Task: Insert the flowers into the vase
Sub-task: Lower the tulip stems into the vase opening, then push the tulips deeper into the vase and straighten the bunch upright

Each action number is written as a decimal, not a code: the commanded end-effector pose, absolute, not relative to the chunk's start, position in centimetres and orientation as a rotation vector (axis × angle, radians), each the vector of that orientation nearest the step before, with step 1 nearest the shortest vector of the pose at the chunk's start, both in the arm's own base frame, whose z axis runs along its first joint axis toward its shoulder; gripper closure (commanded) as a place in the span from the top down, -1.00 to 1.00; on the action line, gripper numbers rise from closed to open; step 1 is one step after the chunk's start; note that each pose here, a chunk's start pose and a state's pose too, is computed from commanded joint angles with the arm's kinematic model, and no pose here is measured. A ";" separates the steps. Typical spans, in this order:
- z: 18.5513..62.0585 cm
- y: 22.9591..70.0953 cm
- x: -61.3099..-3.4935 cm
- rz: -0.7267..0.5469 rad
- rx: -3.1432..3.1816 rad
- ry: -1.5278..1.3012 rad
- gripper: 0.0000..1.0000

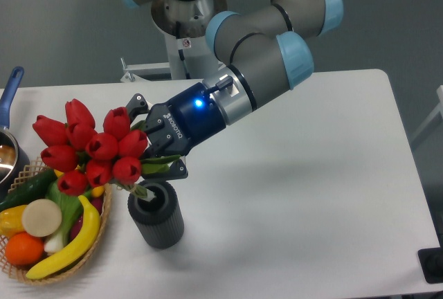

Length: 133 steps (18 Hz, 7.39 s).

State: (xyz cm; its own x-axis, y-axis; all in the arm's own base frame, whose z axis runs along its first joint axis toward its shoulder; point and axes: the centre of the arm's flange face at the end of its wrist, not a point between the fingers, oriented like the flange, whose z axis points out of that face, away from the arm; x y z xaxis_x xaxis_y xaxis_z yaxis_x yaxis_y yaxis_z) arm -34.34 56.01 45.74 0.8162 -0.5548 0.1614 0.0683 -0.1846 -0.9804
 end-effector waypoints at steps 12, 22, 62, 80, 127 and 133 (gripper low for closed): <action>42.8 55.4 -34.0 -0.617 -1.669 0.361 -0.23; 40.6 54.8 -33.9 -0.632 -1.675 0.341 -0.23; 34.7 53.4 -36.7 -0.665 -1.701 0.244 -0.22; 32.3 52.9 -35.2 -0.699 -1.710 0.229 -0.20; 28.5 50.7 -34.4 -0.677 -1.720 0.229 0.98; 29.2 50.2 -34.2 -0.638 -1.779 0.247 1.00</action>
State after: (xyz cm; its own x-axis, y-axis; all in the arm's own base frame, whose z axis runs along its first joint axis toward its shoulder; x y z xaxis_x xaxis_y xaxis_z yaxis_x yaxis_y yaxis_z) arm -34.23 50.17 29.18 0.8287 -0.4771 0.2925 0.1553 -0.3062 -0.9392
